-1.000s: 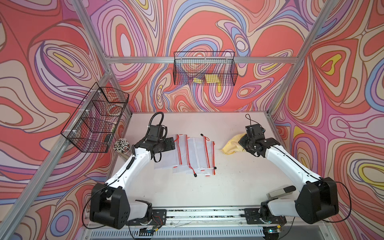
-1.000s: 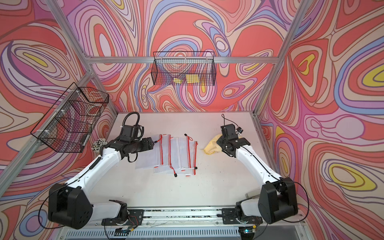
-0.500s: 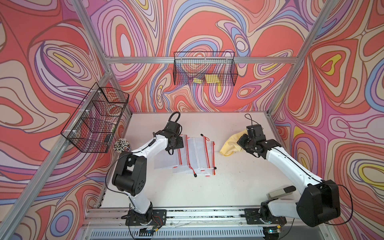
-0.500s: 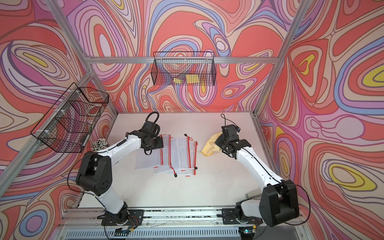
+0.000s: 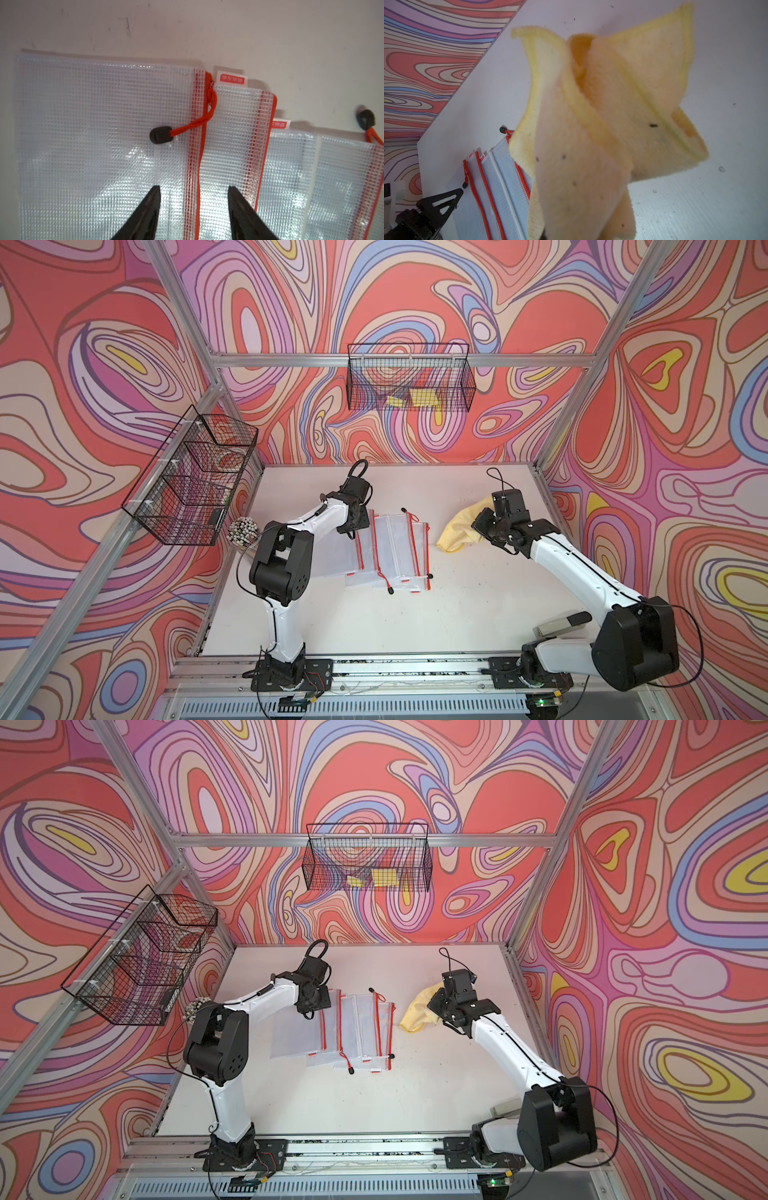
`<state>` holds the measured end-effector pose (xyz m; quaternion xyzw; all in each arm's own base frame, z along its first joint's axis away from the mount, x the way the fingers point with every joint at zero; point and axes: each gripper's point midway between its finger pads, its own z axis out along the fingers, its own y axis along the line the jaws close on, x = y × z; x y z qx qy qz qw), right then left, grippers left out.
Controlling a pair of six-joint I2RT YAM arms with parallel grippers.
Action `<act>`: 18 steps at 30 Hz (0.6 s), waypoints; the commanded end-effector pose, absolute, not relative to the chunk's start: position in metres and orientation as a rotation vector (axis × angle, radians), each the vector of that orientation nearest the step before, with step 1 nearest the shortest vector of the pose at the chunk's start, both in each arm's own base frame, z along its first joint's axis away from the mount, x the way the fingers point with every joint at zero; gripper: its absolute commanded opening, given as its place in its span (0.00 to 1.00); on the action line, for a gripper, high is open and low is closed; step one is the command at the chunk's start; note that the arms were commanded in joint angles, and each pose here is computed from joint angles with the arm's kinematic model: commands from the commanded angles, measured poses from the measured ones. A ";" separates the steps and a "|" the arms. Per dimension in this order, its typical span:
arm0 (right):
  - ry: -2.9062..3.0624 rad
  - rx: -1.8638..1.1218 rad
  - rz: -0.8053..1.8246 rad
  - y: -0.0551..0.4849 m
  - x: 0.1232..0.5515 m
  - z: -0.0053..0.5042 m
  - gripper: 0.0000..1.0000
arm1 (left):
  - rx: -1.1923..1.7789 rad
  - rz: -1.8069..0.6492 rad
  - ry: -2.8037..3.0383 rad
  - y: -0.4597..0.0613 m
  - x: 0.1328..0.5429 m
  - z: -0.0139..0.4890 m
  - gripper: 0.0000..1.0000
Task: Wipe the document bag
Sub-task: Adjust the document bag.
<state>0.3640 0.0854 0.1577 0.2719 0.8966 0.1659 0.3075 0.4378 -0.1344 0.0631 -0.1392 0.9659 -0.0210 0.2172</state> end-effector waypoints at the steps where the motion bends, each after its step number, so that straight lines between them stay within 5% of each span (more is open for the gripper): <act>1: 2.379 0.675 0.454 0.091 0.368 0.157 0.00 | -0.424 0.020 2.722 -0.130 0.431 0.051 0.51; 18: 2.425 0.628 0.482 0.101 0.373 0.144 0.00 | -0.455 0.106 2.786 -0.127 0.429 0.024 0.36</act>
